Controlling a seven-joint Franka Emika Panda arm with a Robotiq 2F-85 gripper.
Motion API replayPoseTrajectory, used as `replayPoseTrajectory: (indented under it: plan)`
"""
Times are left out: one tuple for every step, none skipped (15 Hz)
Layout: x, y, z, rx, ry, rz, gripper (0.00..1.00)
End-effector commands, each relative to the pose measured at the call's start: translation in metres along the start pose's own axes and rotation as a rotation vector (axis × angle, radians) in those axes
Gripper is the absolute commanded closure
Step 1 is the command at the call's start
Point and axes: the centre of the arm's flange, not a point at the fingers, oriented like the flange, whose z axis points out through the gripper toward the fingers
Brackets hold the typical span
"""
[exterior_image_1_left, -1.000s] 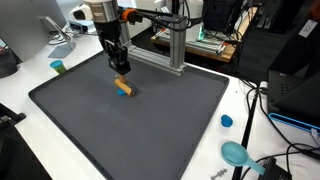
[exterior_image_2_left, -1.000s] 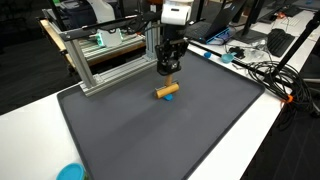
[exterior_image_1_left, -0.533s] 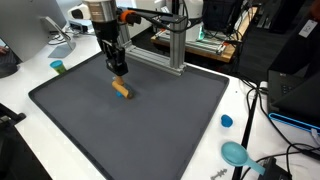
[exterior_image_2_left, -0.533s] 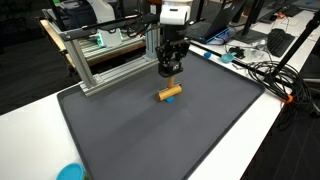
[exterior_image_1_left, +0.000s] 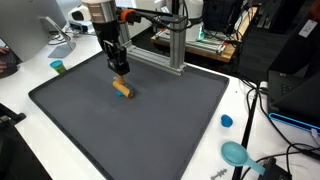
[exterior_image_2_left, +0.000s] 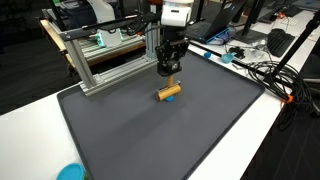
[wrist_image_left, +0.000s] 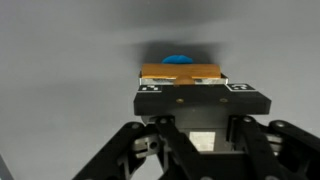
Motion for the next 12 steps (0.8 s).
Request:
replayPoseTrajectory:
  plan:
    - [-0.003,0.001,0.031,-0.019,-0.153,-0.058,0.78]
    - [-0.002,0.001,0.031,-0.016,-0.154,-0.057,0.78]
    - [0.0,0.004,0.031,-0.029,-0.14,-0.032,0.78]
    - [0.001,0.006,0.032,-0.037,-0.151,-0.025,0.78]
    - [0.001,0.008,0.033,-0.049,-0.167,-0.022,0.78]
    - [0.001,0.01,0.033,-0.05,-0.173,-0.018,0.78]
    - [0.003,0.012,0.034,-0.054,-0.173,-0.009,0.78]
    - [0.005,0.014,0.034,-0.061,-0.156,0.014,0.78]
    - [0.007,0.016,0.034,-0.069,-0.137,0.04,0.78]
    - [0.008,0.019,0.033,-0.077,-0.127,0.064,0.78]
    - [0.008,0.022,0.031,-0.092,-0.115,0.101,0.78]
    - [0.007,0.025,0.029,-0.097,-0.112,0.125,0.78]
